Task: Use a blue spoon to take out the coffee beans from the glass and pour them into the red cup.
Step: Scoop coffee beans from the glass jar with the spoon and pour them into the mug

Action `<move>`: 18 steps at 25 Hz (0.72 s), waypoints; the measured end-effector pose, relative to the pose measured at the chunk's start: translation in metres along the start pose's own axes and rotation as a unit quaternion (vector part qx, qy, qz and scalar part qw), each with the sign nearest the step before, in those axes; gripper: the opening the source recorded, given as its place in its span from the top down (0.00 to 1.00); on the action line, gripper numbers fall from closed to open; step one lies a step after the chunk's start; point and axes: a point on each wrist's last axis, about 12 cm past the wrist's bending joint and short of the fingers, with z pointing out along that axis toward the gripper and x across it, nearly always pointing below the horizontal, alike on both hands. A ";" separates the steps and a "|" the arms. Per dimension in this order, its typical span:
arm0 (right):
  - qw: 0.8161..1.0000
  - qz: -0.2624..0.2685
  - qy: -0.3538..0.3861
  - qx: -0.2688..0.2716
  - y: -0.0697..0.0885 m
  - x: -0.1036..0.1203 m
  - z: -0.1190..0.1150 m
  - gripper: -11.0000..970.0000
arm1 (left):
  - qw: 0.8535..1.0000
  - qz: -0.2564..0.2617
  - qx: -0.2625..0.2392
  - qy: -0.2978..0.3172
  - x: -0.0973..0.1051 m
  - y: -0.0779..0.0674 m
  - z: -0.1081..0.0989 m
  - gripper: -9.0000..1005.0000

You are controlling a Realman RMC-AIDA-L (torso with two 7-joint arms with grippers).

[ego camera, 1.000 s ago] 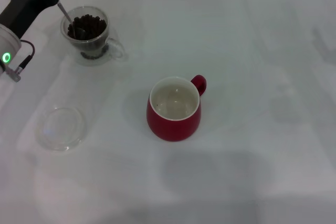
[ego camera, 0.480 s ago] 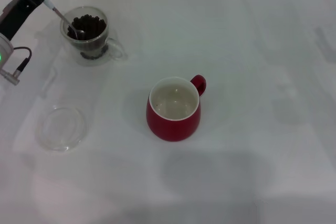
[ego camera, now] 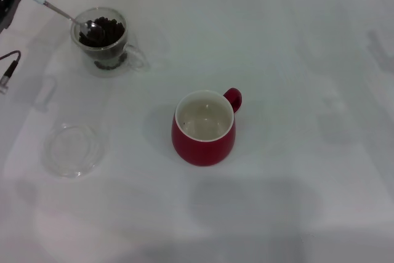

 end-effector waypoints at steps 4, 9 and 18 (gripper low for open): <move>1.000 0.001 -0.002 0.003 -0.001 -0.001 0.002 0.11 | 1.000 -0.029 0.001 -0.004 -0.005 0.001 -0.001 0.86; 1.000 0.001 -0.003 0.004 -0.001 -0.001 0.002 0.11 | 0.999 -0.050 0.018 -0.006 -0.007 -0.002 -0.002 0.86; 1.000 0.001 -0.003 0.004 -0.001 -0.001 0.002 0.11 | 0.994 -0.073 0.076 0.031 -0.001 -0.015 -0.004 0.86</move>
